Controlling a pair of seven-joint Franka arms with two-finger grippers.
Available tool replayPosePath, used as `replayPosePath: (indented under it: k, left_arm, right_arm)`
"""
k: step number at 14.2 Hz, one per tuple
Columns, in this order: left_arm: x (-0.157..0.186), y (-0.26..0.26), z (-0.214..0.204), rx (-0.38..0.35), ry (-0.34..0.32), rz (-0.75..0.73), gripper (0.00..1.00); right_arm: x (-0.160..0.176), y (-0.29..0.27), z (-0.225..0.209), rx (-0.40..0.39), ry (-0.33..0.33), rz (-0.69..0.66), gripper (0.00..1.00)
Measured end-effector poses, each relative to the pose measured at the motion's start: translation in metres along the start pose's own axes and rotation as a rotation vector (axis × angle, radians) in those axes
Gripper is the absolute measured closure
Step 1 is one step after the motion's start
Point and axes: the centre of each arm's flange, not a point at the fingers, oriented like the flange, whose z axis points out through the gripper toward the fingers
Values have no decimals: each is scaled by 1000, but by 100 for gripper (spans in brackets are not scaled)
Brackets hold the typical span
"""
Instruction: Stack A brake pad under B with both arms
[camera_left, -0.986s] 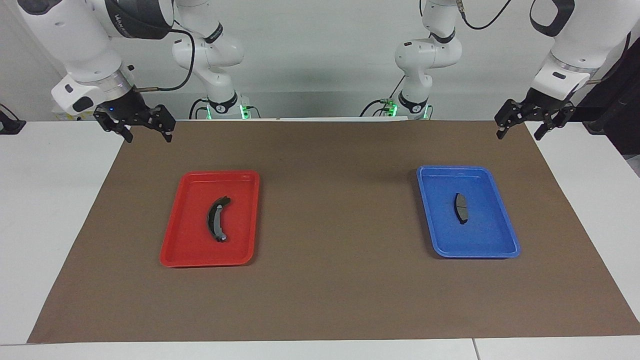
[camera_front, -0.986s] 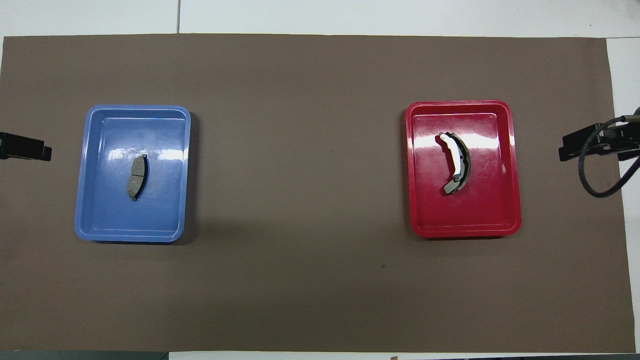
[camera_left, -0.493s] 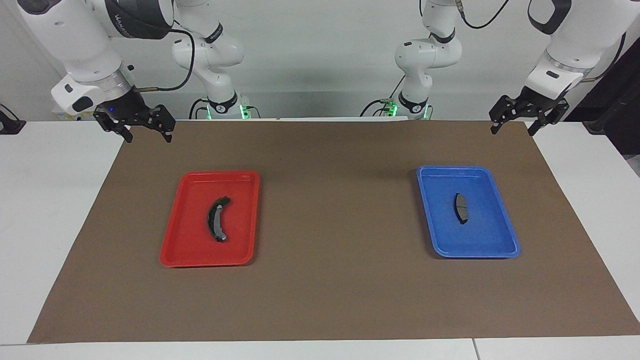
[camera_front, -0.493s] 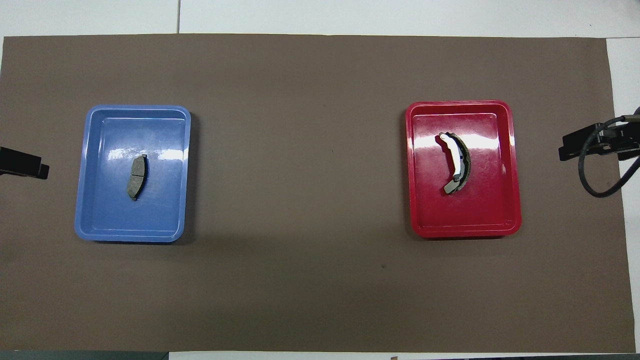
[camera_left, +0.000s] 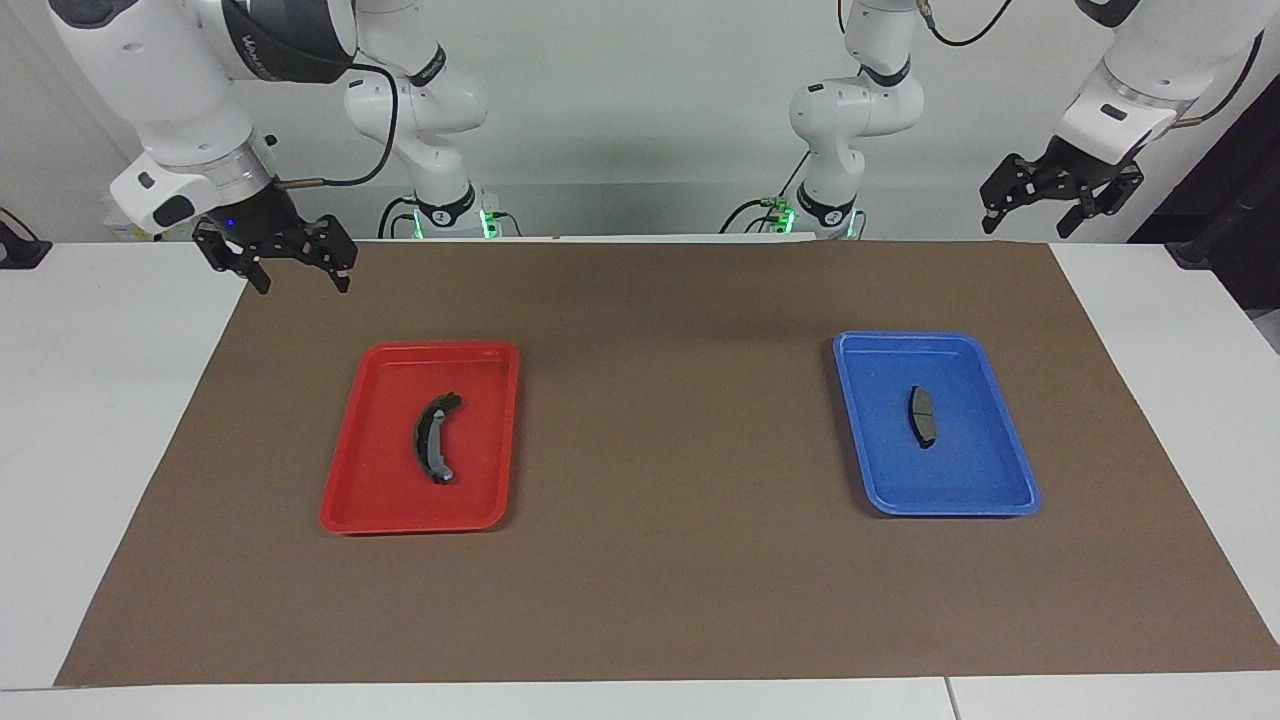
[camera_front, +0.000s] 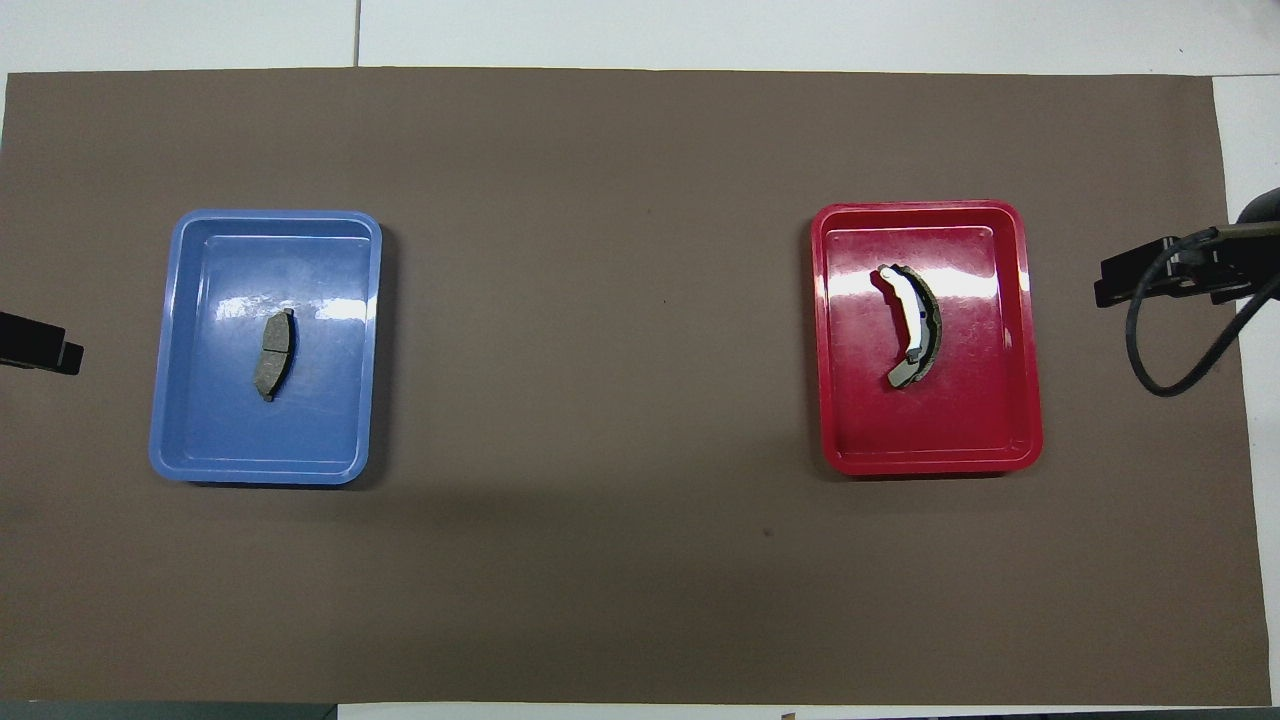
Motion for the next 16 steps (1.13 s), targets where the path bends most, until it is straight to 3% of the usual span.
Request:
replayPosePath:
  k: [3, 7, 12, 16]
  left_arm:
    - [14, -2, 19, 8, 50, 1, 0]
    - [37, -6, 107, 19, 124, -1, 0]
    - [27, -5, 206, 31, 184, -2, 1]
    - [22, -5, 268, 34, 221, -2, 2]
  right_arm:
    - [10, -25, 39, 13, 28, -39, 0]
    - [29, -50, 116, 22, 30, -66, 0]
    - [33, -57, 202, 12, 56, -67, 0]
    - [25, -52, 243, 6, 24, -59, 0]
